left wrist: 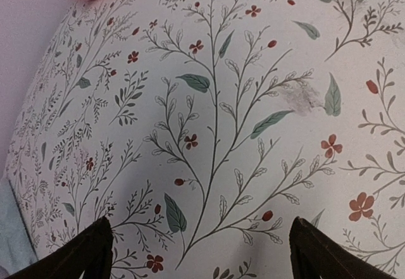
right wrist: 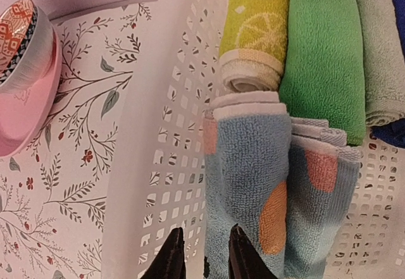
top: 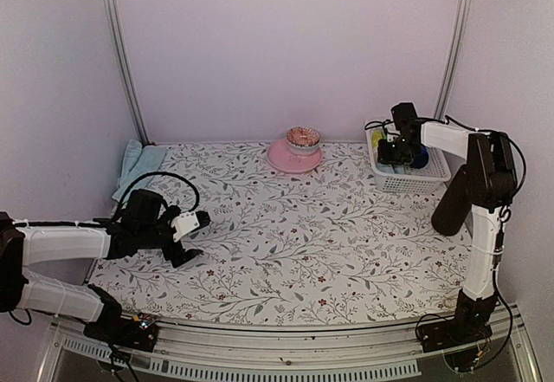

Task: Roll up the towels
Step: Adjust the towel in the bin.

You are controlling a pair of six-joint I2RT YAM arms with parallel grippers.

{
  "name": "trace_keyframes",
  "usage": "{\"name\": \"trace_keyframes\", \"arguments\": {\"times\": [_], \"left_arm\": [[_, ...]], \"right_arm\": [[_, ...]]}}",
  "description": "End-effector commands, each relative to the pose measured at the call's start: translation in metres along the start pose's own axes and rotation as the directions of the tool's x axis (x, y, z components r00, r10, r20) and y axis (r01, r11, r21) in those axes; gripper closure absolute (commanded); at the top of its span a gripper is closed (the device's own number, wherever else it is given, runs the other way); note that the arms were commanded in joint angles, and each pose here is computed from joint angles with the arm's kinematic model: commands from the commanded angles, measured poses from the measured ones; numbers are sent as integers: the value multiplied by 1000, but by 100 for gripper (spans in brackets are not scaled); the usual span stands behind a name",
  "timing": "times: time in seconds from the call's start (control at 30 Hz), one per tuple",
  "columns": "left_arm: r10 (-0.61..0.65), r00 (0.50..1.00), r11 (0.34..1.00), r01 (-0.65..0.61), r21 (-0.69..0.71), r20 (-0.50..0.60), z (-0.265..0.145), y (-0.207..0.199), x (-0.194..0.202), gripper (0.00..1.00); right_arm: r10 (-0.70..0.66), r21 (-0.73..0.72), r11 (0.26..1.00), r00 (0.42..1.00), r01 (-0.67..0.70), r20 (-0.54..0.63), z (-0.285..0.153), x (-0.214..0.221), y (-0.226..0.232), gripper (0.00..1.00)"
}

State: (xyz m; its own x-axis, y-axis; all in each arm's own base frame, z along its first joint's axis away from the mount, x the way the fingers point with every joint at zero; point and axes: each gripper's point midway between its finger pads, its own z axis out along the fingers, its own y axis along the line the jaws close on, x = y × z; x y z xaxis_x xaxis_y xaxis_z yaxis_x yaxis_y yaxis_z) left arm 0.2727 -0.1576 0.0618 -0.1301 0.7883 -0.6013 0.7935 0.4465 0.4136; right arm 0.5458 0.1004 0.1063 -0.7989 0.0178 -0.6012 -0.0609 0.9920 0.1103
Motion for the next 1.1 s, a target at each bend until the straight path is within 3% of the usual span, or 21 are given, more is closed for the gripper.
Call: {"name": "trace_keyframes", "arguments": {"times": [0.0, 0.4, 1.07], "left_arm": [[-14, 1000, 1000, 14, -5, -12, 3, 1, 6, 3], [-16, 1000, 1000, 16, -7, -16, 4, 1, 7, 3], [-18, 1000, 1000, 18, -1, -24, 6, -1, 9, 3]], "right_arm": [[-7, -26, 1000, 999, 6, -36, 7, 5, 4, 75], [1, 12, 1000, 994, 0, -109, 30, 25, -12, 73], [-46, 184, 981, 992, 68, -121, 18, 23, -42, 68]]}}
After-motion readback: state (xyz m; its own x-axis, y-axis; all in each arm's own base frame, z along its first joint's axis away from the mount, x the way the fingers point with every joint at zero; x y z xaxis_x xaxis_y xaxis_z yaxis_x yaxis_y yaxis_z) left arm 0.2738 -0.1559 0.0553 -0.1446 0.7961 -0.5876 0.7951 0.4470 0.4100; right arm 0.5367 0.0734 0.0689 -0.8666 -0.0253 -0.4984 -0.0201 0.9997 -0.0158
